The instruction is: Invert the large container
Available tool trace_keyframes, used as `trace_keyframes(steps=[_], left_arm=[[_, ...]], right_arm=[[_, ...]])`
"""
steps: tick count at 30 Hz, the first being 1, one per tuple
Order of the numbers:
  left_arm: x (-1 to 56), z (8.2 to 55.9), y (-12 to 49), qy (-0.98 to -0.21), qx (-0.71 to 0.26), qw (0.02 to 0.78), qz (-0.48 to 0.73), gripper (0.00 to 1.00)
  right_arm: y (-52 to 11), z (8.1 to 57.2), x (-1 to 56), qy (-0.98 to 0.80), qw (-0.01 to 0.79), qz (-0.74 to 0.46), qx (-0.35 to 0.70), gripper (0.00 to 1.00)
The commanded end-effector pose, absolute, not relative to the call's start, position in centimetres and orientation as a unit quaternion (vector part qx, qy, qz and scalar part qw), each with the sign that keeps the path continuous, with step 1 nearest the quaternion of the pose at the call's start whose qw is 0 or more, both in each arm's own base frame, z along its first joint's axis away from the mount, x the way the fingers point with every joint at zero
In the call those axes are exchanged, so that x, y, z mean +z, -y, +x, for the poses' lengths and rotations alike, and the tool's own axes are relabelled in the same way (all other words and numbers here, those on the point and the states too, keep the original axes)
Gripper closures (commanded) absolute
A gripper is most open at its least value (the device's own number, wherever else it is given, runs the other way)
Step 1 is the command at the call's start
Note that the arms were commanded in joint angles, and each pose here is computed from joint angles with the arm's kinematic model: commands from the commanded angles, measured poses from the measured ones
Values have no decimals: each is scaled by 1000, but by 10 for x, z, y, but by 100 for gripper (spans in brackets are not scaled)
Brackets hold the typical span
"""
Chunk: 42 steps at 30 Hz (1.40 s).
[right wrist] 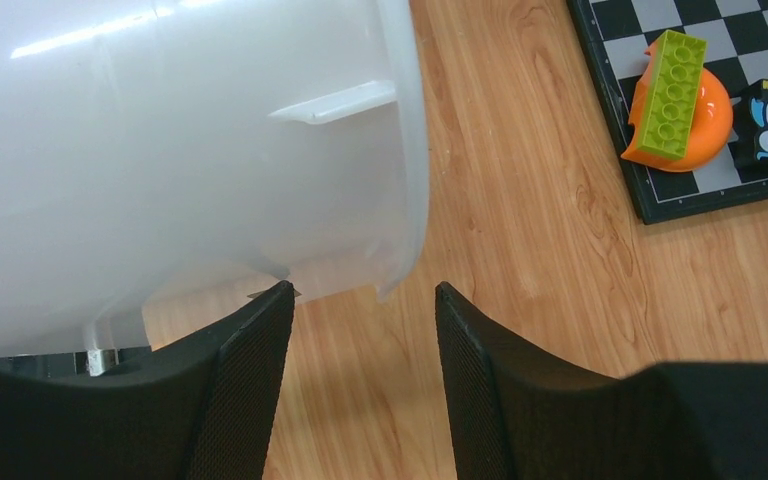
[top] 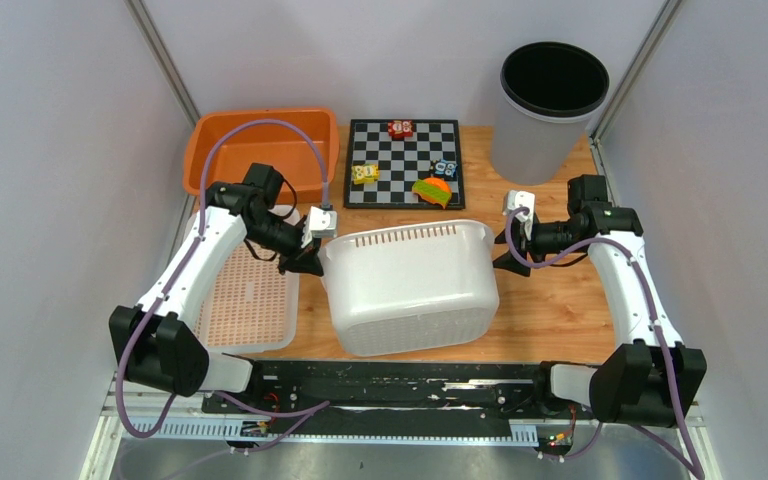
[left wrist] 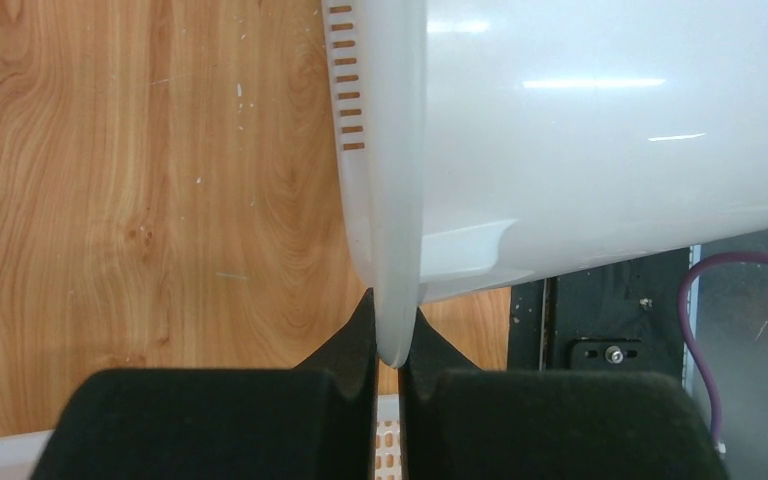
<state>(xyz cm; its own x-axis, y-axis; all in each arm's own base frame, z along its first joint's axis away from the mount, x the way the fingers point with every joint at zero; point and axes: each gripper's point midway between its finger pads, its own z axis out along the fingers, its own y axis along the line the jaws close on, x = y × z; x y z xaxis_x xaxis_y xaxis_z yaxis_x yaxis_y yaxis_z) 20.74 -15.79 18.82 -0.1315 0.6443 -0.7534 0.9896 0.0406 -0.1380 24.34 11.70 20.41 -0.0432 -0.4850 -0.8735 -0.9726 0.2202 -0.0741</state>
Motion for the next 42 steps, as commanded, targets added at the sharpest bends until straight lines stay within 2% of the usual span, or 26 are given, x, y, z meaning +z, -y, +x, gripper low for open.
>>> trace_keyframes(steps=[1,7,11,22,27,42], left_arm=[[207,199,171,-650,-383,273,597,100],[204,206,170,-653,-376,270,599,100],[202,212,172,-656,-380,267,595,100],[203,218,178,-670,-401,260,568,100],[204,228,183,-691,-401,271,536,100],[199,264,180,-777,-355,301,424,100]], right_arm=[[-129,236,212,-613,449,-563,324,42],[-134,231,211,-587,457,-576,339,45],[-138,222,213,-577,447,-577,367,55],[-141,220,228,-582,444,-532,426,97],[-137,223,235,-606,425,-488,462,98],[-136,237,223,-688,304,-316,578,98]])
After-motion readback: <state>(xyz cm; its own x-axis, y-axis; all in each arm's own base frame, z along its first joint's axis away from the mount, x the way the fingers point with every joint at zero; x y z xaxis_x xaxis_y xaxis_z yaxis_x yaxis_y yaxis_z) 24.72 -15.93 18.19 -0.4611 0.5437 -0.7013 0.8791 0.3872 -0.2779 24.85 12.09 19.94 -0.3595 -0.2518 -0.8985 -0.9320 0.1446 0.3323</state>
